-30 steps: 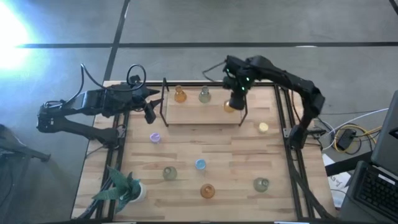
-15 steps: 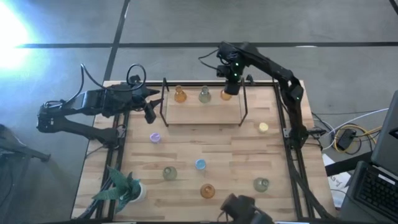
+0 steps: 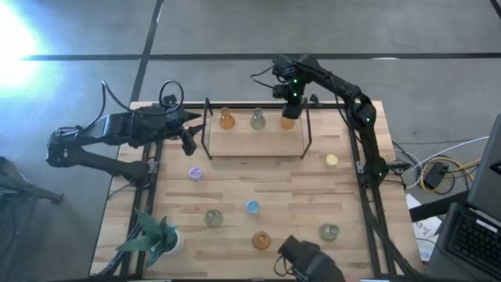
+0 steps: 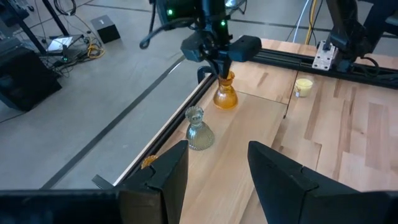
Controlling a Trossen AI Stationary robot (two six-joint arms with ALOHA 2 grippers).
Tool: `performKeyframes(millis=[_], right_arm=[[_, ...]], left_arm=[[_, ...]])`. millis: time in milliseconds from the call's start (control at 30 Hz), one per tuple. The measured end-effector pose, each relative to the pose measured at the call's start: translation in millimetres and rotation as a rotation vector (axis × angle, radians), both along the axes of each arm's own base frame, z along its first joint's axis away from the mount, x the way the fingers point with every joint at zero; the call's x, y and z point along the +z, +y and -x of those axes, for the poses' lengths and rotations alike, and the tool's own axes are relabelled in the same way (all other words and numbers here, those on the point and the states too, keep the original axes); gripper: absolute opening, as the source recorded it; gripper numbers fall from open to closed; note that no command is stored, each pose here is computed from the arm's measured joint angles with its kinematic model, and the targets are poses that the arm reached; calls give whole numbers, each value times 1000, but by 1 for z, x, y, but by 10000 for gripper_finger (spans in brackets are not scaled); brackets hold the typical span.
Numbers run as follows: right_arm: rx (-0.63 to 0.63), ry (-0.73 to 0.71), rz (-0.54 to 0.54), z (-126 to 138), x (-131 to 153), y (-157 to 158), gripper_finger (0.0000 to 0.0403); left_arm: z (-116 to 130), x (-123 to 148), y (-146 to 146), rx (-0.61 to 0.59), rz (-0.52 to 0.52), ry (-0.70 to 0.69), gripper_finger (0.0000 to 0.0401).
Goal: Pick & Place candle stick holders
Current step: Put the top yellow glass candle holder on the shelf
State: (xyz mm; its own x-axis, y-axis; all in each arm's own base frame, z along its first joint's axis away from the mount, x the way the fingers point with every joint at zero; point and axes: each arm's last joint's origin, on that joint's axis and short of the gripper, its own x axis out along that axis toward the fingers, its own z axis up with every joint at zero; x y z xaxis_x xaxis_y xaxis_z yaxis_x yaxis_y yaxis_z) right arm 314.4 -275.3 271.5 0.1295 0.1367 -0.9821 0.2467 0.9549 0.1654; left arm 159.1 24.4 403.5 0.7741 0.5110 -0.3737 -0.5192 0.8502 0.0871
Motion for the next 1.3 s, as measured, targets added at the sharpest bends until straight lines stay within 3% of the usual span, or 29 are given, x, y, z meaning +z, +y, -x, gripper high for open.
performKeyframes(millis=[333,1300], right_arm=[[30,-3,-7,-1,-12,0,23],[31,-27,54,-3,-12,-5,23]], left_arm=[[0,0,0,-2,-3,2,172],[0,0,0,2,6,-4,172]])
